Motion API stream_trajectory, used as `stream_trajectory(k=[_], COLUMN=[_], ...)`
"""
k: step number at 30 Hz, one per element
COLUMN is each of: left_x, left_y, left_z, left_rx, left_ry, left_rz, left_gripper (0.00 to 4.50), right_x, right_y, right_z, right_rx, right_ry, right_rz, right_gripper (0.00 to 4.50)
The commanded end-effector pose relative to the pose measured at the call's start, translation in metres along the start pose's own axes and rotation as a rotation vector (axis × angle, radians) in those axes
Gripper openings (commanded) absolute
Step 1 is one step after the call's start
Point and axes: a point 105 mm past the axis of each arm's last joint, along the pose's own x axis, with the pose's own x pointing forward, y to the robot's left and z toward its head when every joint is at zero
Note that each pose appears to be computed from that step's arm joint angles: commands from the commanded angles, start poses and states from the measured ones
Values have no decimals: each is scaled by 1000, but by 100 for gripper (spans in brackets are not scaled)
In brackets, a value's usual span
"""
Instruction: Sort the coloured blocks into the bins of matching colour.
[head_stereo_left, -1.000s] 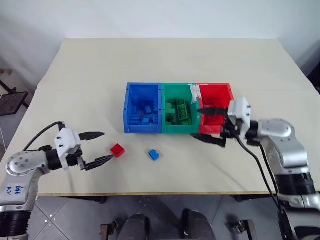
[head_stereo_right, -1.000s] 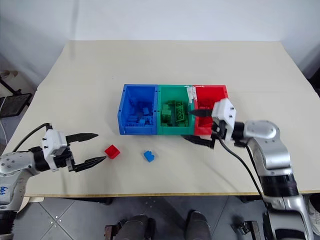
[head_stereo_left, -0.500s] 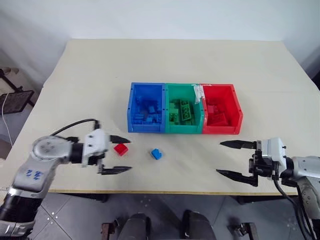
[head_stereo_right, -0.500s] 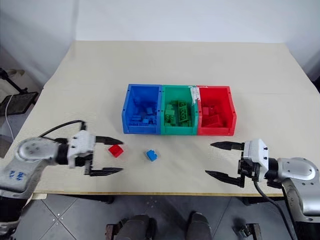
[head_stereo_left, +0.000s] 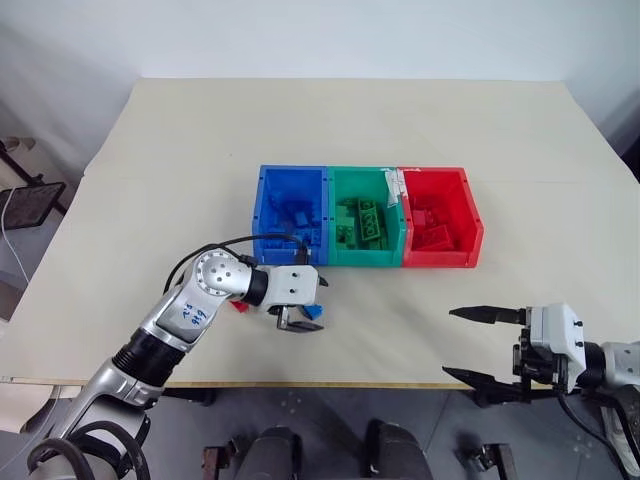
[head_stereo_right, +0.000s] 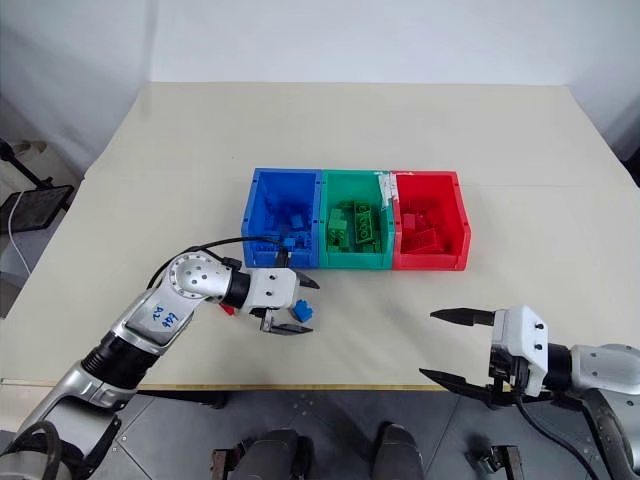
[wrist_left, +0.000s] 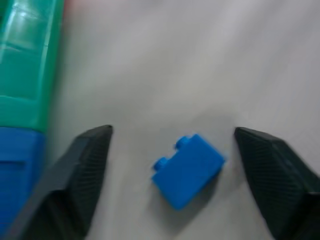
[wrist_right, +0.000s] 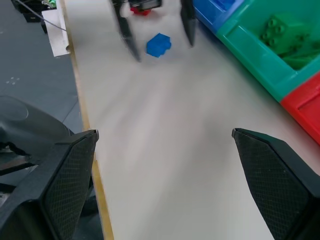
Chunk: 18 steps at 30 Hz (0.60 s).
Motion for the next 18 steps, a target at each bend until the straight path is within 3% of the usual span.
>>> stream_trajectory(k=[1, 5, 10, 12, 15, 18], left_x=[0, -8, -8, -9, -35, -52], left_y=[-1, -8, -10, -3, 30, 50], left_z=[-7, -13, -10, 6, 34, 38], left_rx=[16, 2, -27, 10, -20, -69], left_ry=[48, 70, 26, -79, -228, -247], left_rz=[-32, -70, -61, -4, 236, 371], left_gripper=[268, 164, 164, 164, 164, 164], right_x=[-4, -4, -5, -3, 4, 9], right_y=[0, 1, -1, -4, -17, -26], right_z=[8, 7, 8, 12, 33, 47], right_rx=[-12, 11, 0, -5, -15, -21], right_ry=[3, 15, 14, -19, -168, -261], right_rz=[-14, 1, -4, -25, -142, -234], right_gripper=[450, 450, 450, 450, 450, 450])
